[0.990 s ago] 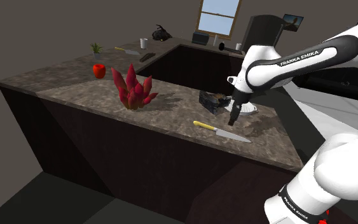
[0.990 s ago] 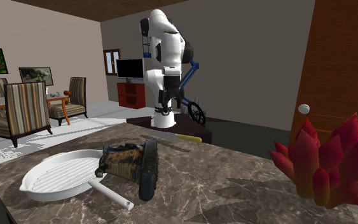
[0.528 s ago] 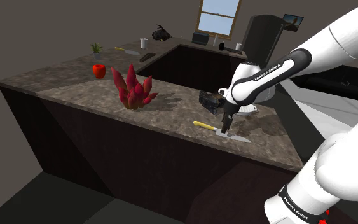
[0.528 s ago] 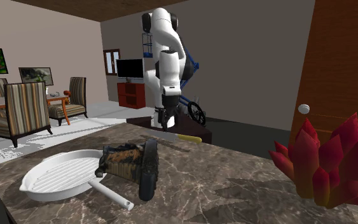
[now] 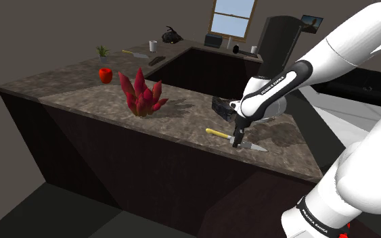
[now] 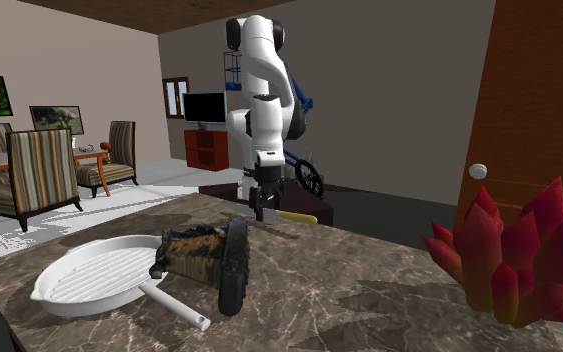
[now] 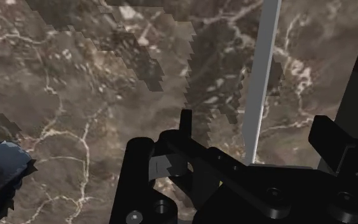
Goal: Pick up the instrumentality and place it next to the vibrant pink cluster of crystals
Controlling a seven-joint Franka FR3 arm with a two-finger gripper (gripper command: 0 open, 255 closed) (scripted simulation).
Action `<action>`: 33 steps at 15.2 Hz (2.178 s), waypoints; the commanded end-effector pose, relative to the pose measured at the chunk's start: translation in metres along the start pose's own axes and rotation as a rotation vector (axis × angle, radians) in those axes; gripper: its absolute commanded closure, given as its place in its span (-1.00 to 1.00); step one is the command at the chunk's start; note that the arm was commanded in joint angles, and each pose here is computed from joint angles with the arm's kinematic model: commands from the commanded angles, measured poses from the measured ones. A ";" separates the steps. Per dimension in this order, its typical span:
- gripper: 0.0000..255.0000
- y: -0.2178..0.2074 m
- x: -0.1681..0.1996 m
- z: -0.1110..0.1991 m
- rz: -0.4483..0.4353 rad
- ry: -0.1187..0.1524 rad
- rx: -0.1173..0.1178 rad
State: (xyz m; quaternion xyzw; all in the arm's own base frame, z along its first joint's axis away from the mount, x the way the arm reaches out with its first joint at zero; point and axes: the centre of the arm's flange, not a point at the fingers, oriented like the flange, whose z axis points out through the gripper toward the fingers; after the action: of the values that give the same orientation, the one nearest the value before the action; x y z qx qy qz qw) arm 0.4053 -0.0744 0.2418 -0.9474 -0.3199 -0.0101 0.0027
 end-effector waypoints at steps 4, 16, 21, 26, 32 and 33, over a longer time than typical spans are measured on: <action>-1.00 0.000 0.000 0.002 0.000 0.000 0.000; 1.00 0.000 0.000 0.002 0.000 0.000 0.000; 1.00 0.000 0.000 -0.024 0.000 0.000 0.000; 1.00 0.000 0.001 -0.051 0.000 0.000 0.000; 1.00 0.000 0.002 -0.082 0.000 0.000 0.000; 1.00 0.000 0.002 -0.088 0.000 0.000 0.000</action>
State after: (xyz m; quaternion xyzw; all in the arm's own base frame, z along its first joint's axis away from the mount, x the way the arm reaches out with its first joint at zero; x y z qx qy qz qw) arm 0.4042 -0.0748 0.3243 -0.9474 -0.3199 -0.0107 0.0024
